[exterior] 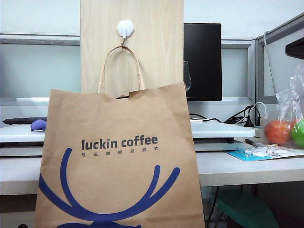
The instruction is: Pick up the paper bag and hang it on the hook.
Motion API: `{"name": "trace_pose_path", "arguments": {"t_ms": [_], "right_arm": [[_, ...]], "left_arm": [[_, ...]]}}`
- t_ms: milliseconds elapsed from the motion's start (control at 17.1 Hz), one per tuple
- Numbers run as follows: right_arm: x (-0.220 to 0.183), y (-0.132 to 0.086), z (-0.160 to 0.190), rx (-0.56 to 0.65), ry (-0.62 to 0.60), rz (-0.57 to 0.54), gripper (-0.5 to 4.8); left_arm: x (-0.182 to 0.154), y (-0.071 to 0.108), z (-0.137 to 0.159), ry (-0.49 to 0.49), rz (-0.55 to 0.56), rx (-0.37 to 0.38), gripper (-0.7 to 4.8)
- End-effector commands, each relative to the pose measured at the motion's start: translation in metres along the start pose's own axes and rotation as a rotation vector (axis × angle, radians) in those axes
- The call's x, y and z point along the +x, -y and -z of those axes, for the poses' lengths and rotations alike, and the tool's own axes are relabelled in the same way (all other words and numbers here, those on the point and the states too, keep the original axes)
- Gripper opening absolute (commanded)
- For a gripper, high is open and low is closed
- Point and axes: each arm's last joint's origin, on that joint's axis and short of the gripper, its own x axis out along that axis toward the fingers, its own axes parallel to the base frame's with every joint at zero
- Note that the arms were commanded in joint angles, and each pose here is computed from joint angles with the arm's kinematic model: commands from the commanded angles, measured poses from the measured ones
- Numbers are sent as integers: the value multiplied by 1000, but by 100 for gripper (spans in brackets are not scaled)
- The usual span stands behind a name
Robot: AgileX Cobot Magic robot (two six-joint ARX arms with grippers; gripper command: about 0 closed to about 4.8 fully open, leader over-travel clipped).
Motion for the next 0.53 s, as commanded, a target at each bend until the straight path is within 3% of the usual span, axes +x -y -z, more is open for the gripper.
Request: {"name": "trace_pose_path", "arguments": {"t_ms": [58, 526], "right_arm": [[0, 0, 1, -3, 3, -1, 0], [0, 0, 1, -3, 3, -1, 0]], "left_arm": [[0, 0, 1, -10, 9, -2, -6], [0, 1, 1, -12, 47, -2, -6]]}}
